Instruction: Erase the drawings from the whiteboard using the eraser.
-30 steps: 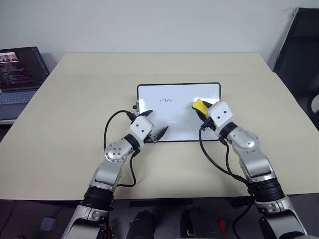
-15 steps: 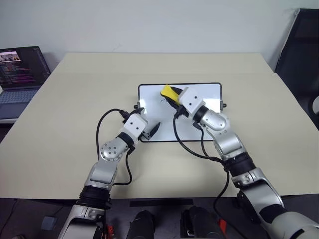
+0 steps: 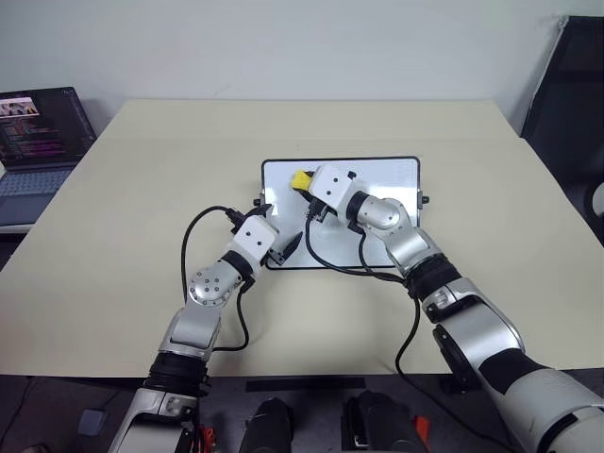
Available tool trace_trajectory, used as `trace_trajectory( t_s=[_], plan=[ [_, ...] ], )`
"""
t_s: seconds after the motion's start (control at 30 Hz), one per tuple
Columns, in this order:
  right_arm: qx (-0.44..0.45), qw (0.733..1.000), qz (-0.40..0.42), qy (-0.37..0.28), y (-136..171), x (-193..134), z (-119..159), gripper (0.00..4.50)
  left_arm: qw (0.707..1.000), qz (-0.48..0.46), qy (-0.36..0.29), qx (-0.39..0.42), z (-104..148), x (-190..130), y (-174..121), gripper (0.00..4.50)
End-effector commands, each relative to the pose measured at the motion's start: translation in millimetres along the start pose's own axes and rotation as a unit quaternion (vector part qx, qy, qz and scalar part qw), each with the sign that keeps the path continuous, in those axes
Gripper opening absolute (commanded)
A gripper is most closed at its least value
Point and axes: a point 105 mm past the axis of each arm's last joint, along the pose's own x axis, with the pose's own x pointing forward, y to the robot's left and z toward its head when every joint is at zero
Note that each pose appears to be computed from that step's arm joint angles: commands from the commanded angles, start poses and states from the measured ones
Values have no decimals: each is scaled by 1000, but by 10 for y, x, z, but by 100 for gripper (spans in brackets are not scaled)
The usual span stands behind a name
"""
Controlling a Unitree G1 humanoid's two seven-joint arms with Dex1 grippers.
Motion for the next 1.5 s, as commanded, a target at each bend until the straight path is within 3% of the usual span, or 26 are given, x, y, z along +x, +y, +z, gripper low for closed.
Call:
trace_trajectory(
  t_s=[0.03,0.5,0.77,0.93,1.13,1.5],
  plan=[
    [-27,1000,0,14,-71,-13,-38,110,1000,14,-22,6,129,-8,63,450],
    [25,993,-5,113,-94,-616,-720,110,1000,10,-26,6,150,33,72,450],
    [34,988,-21,150,-165,-885,-903,110,1000,4,-29,4,158,55,41,450],
    [35,992,-35,118,-195,-806,-725,110,999,-5,-35,2,174,104,11,450],
    [67,996,-51,15,-174,-552,-260,110,999,-7,-38,3,177,124,20,450],
    [62,997,-42,-20,-63,-131,48,110,999,2,-33,5,160,68,51,450]
  ],
)
